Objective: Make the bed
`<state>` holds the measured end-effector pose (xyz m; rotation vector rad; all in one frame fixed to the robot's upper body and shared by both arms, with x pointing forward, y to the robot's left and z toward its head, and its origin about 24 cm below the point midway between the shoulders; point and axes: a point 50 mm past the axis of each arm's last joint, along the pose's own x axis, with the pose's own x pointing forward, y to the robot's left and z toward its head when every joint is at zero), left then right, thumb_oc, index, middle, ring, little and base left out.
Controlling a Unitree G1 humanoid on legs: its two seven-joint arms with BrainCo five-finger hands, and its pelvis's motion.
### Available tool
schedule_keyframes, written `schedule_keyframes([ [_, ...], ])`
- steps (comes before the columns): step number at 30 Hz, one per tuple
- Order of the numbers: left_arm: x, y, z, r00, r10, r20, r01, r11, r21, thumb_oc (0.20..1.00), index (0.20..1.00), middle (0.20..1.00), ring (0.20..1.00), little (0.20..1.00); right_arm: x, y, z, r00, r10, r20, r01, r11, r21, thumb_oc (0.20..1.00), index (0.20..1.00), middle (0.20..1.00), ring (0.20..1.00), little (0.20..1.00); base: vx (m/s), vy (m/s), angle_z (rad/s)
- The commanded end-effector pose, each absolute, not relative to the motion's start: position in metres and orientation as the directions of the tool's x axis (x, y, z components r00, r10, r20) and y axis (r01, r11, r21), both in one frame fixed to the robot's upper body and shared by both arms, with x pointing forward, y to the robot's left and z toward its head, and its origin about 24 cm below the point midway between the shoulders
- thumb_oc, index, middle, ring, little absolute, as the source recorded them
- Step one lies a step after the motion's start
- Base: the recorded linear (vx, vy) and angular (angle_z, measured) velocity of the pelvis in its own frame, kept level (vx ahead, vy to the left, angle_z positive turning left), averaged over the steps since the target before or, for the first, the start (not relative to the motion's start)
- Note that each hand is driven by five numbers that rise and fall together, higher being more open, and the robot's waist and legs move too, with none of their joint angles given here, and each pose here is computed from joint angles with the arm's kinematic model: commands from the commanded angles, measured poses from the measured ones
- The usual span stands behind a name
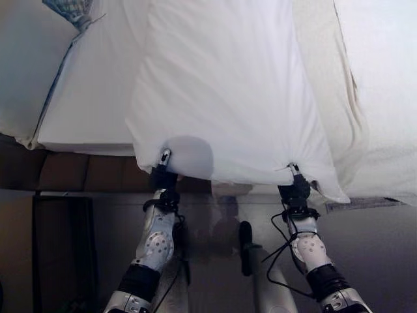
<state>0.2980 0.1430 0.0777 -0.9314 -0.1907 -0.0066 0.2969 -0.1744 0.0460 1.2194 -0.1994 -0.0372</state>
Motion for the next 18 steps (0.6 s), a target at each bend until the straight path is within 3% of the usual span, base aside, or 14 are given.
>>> schedule_keyframes([
  [1,0.291,0.170,0.100,0.934,0.174,0.311,0.135,0.636,-0.760,0.200,0.200,0.200,0.200,0.200,0.279,-0.211,0.038,0.956,-0.262,0.131,-0.009,0.419,0.908,0.200,0.200,0.200,0.200,0.200,-0.07,0.388,0.26],
  [5,0.294,0.163,0.101,0.941,0.118,0.316,0.156,0.677,-0.719,0.200,0.200,0.200,0.200,0.200,0.279,-0.212,0.035,0.948,-0.295,0.117,0.014,0.407,0.913,0.200,0.200,0.200,0.200,0.200,-0.01,0.396,0.04],
  [13,0.294,0.158,0.068,0.979,0.107,0.175,0.045,0.723,-0.690,0.200,0.200,0.200,0.200,0.200,0.274,-0.210,0.028,0.960,-0.265,0.092,0.036,0.442,0.896,0.200,0.200,0.200,0.200,0.200,0.11,0.552,0.33],
  [18,0.292,0.172,0.042,0.956,0.293,0.019,-0.187,0.659,-0.729,0.200,0.200,0.200,0.200,0.200,0.275,-0.188,0.003,0.982,-0.189,-0.017,0.101,0.443,0.891,0.200,0.200,0.200,0.200,0.200,0.01,0.286,-0.29],
])
